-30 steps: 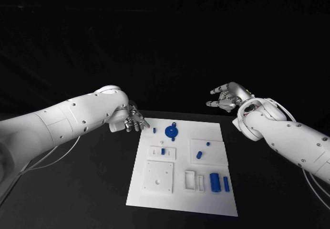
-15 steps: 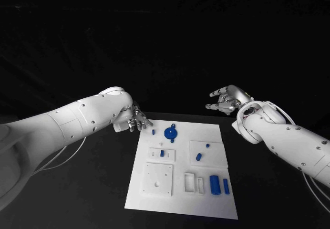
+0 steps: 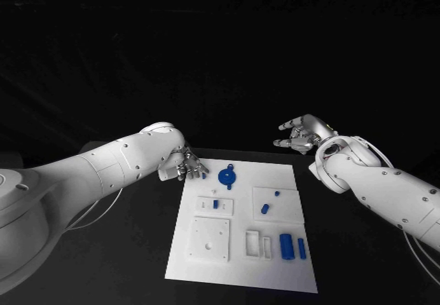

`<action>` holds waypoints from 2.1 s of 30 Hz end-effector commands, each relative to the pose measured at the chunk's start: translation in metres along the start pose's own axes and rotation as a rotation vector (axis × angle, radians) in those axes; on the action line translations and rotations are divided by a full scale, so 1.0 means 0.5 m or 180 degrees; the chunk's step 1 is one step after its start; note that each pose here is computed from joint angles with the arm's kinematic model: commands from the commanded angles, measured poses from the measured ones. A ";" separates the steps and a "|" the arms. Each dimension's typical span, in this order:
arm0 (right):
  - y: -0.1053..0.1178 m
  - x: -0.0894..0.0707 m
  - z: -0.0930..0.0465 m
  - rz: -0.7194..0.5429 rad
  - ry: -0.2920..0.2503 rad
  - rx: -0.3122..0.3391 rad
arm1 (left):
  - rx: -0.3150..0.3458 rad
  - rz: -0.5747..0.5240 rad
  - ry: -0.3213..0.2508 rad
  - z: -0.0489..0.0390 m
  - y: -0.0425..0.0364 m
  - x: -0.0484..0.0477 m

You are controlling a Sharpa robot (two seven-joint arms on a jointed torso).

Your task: Assemble the parts on the task board

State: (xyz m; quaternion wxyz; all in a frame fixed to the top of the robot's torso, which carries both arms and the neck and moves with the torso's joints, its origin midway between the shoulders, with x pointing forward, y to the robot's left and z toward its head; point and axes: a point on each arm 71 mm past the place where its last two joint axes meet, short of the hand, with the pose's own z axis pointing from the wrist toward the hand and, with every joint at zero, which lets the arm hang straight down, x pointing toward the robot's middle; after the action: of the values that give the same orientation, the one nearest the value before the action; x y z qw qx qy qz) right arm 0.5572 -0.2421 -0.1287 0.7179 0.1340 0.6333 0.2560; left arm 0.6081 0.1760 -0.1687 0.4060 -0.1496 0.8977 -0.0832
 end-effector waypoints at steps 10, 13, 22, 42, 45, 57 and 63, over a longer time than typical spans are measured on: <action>0.004 0.004 0.001 -0.0007 0.0025 -0.0028 | 0.0057 0.0010 0.0122 0.007 -0.005 0.011; 0.003 0.004 0.001 -0.0008 0.0029 -0.0025 | 0.0076 -0.0004 0.0138 0.007 -0.008 0.013; 0.002 0.005 0.002 -0.0012 0.0041 -0.0018 | 0.0085 -0.0044 0.0171 0.008 -0.005 0.014; 0.002 0.007 0.002 -0.0012 0.0051 -0.0011 | 0.0103 -0.0109 0.0207 0.006 -0.001 0.016; 0.002 0.007 0.003 -0.0012 0.0053 -0.0010 | 0.0122 -0.0155 0.0224 0.005 -0.001 0.017; -0.007 0.003 0.001 -0.0028 0.0049 0.0016 | 0.0260 -0.0506 0.0254 -0.024 0.015 0.027; -0.013 0.001 0.001 -0.0033 0.0048 0.0036 | 0.0360 -0.0615 0.0169 -0.056 0.023 0.039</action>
State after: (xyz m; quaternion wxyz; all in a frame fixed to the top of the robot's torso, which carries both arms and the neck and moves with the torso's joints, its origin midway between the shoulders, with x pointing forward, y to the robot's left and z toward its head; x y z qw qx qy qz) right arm 0.5588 -0.2474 -0.1314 0.7165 0.1367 0.6371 0.2490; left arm 0.5739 0.1831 -0.1696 0.3676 -0.1768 0.8982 -0.1639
